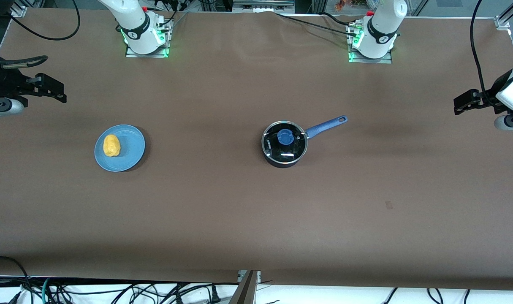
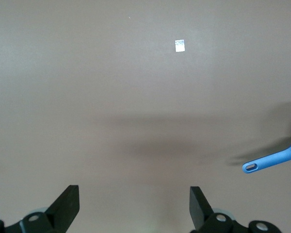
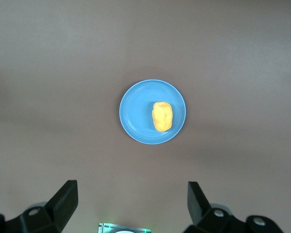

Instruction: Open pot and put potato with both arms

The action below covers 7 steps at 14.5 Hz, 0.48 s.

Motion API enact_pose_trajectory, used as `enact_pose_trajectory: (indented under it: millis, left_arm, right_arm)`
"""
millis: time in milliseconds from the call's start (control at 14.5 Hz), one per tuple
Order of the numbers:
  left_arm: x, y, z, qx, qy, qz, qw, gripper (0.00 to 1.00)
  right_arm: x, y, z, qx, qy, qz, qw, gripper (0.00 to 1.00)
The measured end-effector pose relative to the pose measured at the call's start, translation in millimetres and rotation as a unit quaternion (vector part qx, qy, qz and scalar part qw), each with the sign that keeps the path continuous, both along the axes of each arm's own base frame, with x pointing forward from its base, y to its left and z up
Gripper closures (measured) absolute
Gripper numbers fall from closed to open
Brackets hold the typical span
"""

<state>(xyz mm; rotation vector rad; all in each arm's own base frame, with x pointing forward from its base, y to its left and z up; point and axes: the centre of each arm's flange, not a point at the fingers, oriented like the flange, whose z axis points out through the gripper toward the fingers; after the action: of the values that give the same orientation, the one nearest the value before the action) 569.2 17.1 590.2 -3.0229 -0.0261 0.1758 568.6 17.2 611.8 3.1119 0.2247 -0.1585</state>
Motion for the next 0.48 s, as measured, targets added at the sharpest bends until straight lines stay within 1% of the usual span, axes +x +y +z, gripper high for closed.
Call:
enact_pose_trajectory:
  millis: [484]
  left_arm:
    - [0.0,0.2,0.0,0.000,0.000,0.000,1.000,0.00]
  right_arm:
    - [0.7,0.1,0.4,0.000,-0.003,0.000,1.000,0.00]
